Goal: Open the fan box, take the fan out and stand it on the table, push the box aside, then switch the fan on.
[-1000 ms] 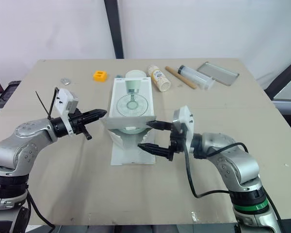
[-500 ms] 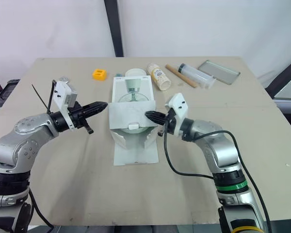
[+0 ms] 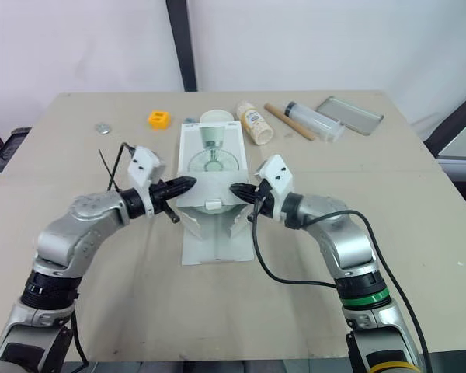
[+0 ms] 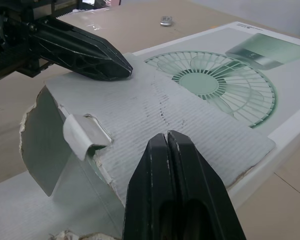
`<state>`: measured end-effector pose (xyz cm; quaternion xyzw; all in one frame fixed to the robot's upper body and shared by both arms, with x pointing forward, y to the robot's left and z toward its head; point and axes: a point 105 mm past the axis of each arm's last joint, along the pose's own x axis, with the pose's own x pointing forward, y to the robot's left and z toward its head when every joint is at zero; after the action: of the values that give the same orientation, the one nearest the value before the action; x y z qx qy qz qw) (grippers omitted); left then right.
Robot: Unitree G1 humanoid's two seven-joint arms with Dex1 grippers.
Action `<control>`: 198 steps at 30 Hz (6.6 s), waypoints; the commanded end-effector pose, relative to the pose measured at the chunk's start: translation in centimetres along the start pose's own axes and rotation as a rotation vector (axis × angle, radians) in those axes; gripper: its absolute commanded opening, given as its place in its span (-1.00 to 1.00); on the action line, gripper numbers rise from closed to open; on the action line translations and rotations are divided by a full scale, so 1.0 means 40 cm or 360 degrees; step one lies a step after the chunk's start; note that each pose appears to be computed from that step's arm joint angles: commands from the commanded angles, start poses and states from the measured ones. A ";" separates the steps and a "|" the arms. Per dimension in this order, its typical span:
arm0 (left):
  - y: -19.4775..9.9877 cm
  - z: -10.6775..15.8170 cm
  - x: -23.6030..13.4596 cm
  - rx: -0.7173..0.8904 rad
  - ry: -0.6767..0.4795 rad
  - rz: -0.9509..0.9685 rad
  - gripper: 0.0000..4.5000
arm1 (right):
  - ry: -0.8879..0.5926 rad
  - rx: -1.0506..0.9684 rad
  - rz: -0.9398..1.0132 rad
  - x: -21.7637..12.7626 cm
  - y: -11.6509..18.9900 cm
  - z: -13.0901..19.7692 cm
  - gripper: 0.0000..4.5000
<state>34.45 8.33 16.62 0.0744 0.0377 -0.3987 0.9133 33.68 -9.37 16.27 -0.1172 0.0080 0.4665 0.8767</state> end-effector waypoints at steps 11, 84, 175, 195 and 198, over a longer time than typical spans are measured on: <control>-0.009 -0.029 0.014 0.0016 0.0094 -0.0024 -1.00 | 0.0072 -0.0056 0.0270 0.006 0.099 0.020 -0.99; 0.027 -0.019 0.009 0.0043 0.0067 0.0057 -1.00 | 0.0290 -0.0033 -0.0102 -0.003 0.011 -0.056 -0.99; -0.017 -0.089 -0.183 0.0177 0.0508 -0.0139 -1.00 | 0.0111 -0.0077 0.0079 0.065 -0.005 -0.024 -0.99; 0.058 -0.107 -0.092 -0.0258 0.0118 0.0414 -1.00 | 0.0109 -0.0102 0.0092 0.060 -0.003 -0.018 -0.99; 0.057 -0.104 -0.079 -0.0274 0.0100 0.0429 -1.00 | 0.0109 -0.0101 0.0094 0.059 0.000 -0.020 -0.99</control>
<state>33.60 13.01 12.16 0.0068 0.1121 -0.2678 0.9569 35.23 -7.36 15.95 -0.1562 0.0122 0.4890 0.8581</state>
